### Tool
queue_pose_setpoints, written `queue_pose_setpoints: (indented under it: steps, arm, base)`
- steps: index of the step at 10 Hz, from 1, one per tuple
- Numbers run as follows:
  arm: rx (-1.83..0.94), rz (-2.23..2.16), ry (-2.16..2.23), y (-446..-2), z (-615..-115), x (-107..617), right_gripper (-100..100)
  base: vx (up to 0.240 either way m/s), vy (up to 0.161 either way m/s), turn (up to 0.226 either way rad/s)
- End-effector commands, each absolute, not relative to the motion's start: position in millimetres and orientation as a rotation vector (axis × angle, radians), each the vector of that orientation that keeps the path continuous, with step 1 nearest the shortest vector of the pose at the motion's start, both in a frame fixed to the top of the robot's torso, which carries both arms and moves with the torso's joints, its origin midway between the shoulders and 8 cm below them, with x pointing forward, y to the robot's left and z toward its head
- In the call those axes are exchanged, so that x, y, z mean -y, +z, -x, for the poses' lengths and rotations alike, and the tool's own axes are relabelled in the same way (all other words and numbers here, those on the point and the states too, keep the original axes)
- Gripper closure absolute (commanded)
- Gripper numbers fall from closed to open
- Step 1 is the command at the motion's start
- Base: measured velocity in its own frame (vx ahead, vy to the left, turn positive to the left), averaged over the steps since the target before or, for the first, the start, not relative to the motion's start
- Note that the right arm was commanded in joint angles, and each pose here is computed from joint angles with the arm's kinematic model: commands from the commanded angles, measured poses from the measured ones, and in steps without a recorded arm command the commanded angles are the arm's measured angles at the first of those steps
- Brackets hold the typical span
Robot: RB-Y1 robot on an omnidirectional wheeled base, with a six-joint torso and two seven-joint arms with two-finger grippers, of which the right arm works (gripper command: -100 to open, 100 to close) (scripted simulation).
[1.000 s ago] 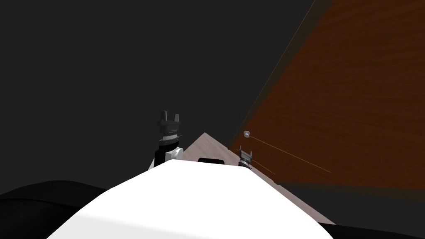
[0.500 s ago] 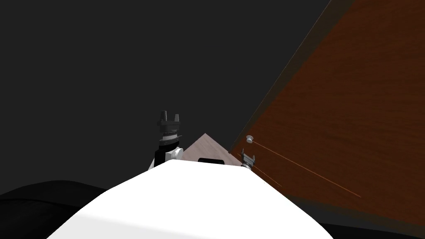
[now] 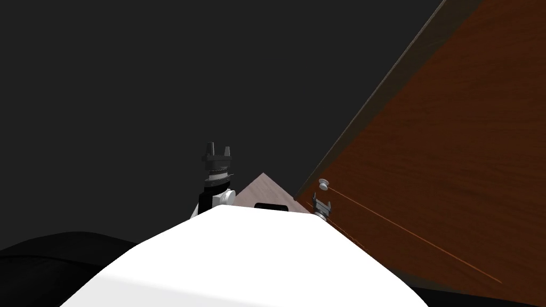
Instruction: Pull the door open
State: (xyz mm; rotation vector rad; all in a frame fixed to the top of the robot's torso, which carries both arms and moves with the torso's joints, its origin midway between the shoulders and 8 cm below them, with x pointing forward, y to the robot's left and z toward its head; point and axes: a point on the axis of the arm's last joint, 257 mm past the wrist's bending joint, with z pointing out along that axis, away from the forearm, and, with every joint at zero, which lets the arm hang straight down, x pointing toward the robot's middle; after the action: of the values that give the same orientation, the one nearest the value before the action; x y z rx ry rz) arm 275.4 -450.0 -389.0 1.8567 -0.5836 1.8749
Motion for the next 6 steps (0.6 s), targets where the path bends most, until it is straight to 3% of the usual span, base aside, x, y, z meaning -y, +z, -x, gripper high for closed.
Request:
queue_pose_setpoints:
  steps: [1,6]
  arm:
    - [0.583,-1.86,1.877,-390.3,-272.8,457.0,-100]
    - [0.577,-1.866,1.88,-393.2,-264.5,487.6,-100]
  base:
    - [0.109,-0.002,-0.014]
    - [0.103,-0.011,-0.013]
